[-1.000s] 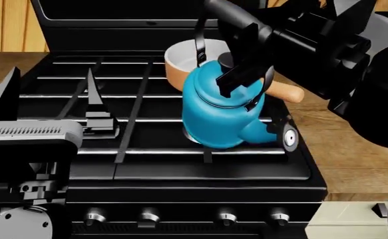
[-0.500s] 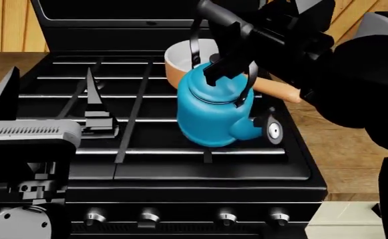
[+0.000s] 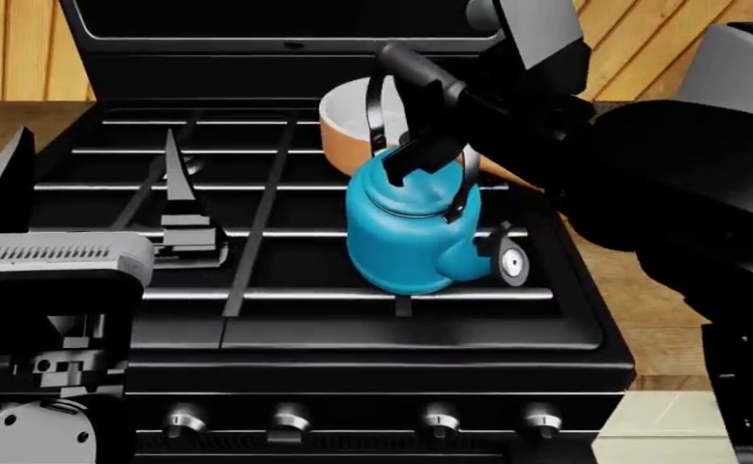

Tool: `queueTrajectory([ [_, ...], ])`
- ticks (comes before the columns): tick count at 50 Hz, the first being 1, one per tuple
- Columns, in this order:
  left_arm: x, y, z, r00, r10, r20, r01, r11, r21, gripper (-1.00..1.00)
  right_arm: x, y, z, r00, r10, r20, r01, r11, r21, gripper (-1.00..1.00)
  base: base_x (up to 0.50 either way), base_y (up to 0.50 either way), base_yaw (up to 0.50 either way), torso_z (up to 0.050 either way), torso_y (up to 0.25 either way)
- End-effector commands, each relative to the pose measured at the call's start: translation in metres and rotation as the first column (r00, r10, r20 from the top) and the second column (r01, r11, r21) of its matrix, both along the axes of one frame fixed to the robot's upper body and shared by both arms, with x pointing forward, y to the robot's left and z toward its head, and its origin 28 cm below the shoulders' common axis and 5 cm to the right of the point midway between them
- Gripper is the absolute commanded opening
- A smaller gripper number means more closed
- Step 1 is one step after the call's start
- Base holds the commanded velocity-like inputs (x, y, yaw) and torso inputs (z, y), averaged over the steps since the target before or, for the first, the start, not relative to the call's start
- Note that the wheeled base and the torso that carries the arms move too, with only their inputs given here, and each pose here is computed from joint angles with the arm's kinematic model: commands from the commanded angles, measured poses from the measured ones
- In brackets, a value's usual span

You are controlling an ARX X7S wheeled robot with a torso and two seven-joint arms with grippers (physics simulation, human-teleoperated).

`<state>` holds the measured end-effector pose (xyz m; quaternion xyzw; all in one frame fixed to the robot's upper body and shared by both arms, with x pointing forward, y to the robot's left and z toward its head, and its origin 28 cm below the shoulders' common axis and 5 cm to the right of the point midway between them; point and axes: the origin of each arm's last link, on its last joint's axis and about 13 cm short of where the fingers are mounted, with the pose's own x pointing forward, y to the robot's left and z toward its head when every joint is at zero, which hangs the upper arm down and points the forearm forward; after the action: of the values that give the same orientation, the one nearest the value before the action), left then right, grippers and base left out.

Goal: Pick the kettle from the counter and place it on a stove burner. Then turn the burner on.

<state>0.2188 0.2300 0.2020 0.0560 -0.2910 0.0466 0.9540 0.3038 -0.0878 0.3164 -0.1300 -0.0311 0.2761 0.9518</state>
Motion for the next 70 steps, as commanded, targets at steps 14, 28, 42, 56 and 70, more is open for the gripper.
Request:
queueTrajectory([
  [14, -0.001, 0.000, 0.000, 1.000, -0.003, 0.003, 0.003, 1.000, 0.000, 1.00, 0.022, 0.005, -0.016, 0.999, -0.049, 0.016, 0.049, 0.999, -0.009, -1.00, 0.00, 0.00, 0.00, 0.000, 0.001],
  [28, 0.000, 0.000, 0.000, 1.000, -0.005, 0.000, 0.005, 1.000, -0.003, 1.00, 0.039, 0.008, -0.026, 0.998, -0.068, -0.018, 0.068, 0.998, -0.008, -1.00, 0.00, 0.00, 0.00, 0.000, 0.000],
  [42, 0.000, 0.001, 0.000, 1.000, -0.005, 0.002, 0.005, 1.000, -0.005, 1.00, 0.042, 0.014, -0.038, 0.997, -0.044, -0.066, 0.040, 0.997, -0.061, 1.00, 0.00, 0.00, 0.00, 0.000, 0.000],
  [56, -0.001, 0.001, 0.002, 1.000, -0.006, 0.006, 0.006, 1.000, -0.005, 1.00, 0.036, 0.014, -0.029, 0.998, -0.031, -0.052, 0.028, 0.998, -0.052, 1.00, 0.00, 0.00, 0.00, 0.000, 0.000],
  [70, -0.002, 0.000, 0.002, 1.000, -0.008, 0.008, 0.008, 1.000, -0.004, 1.00, 0.023, 0.008, -0.002, 0.998, -0.050, 0.029, 0.050, 0.999, -0.020, 1.00, 0.00, 0.00, 0.00, 0.000, 0.000],
])
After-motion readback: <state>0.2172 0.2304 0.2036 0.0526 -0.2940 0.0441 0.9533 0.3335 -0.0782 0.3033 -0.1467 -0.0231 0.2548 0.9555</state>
